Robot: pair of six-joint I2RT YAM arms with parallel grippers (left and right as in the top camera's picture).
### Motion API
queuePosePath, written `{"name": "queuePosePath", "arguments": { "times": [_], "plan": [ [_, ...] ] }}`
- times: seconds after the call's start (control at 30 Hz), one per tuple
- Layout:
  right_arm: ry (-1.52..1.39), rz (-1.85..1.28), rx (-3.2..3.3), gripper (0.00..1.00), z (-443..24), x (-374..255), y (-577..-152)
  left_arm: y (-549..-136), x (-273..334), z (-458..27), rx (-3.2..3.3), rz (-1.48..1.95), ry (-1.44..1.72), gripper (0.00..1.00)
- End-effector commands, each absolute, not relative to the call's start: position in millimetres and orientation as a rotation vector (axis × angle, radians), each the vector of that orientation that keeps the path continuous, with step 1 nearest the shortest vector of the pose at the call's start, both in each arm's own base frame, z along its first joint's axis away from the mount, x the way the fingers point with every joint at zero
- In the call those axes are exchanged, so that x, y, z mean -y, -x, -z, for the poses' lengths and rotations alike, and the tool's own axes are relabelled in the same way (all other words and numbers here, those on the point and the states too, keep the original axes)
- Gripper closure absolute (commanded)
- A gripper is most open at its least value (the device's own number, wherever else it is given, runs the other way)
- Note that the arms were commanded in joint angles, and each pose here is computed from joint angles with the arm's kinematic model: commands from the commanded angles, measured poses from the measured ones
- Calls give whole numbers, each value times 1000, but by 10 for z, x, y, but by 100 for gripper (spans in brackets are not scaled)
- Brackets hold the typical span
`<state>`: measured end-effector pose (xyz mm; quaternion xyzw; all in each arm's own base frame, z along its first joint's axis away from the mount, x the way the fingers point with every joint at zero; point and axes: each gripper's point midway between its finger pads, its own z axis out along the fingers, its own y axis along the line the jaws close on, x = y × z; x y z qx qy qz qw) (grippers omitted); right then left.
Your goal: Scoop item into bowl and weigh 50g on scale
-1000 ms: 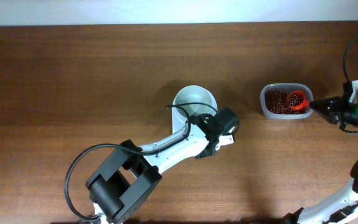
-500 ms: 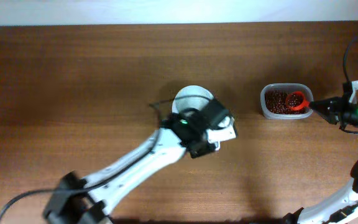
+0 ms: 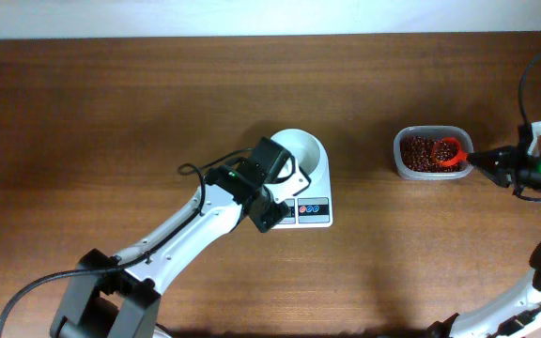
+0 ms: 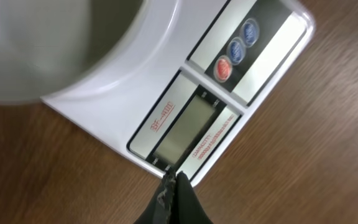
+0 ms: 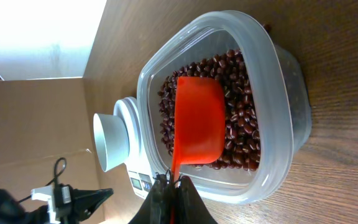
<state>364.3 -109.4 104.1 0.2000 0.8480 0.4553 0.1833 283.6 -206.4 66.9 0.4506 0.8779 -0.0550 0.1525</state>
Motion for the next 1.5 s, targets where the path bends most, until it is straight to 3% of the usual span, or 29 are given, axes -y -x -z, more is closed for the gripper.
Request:
{"name": "queuePosePath", "arguments": {
  "times": [0.0,0.33,0.8,1.47],
  "plan": [
    [-565,-1303,-2370,96,-1048,1099,-3645,-2866,2051,-608,-2527,185,-1254,100],
    [-570,-1308,-2373,96,-1049,1092,-3637,-2928,2146,-647,-2476,192,-1254,100],
    [-576,-1307,-2382,96,-1039,1089,-3623,-2686,2502,-501,-2322,11,-1530,100],
    [-567,-1299,-2379,96,-1038,1100,-3636,-2960,2660,-107,-2279,-100,-1503,100]
  ]
}}
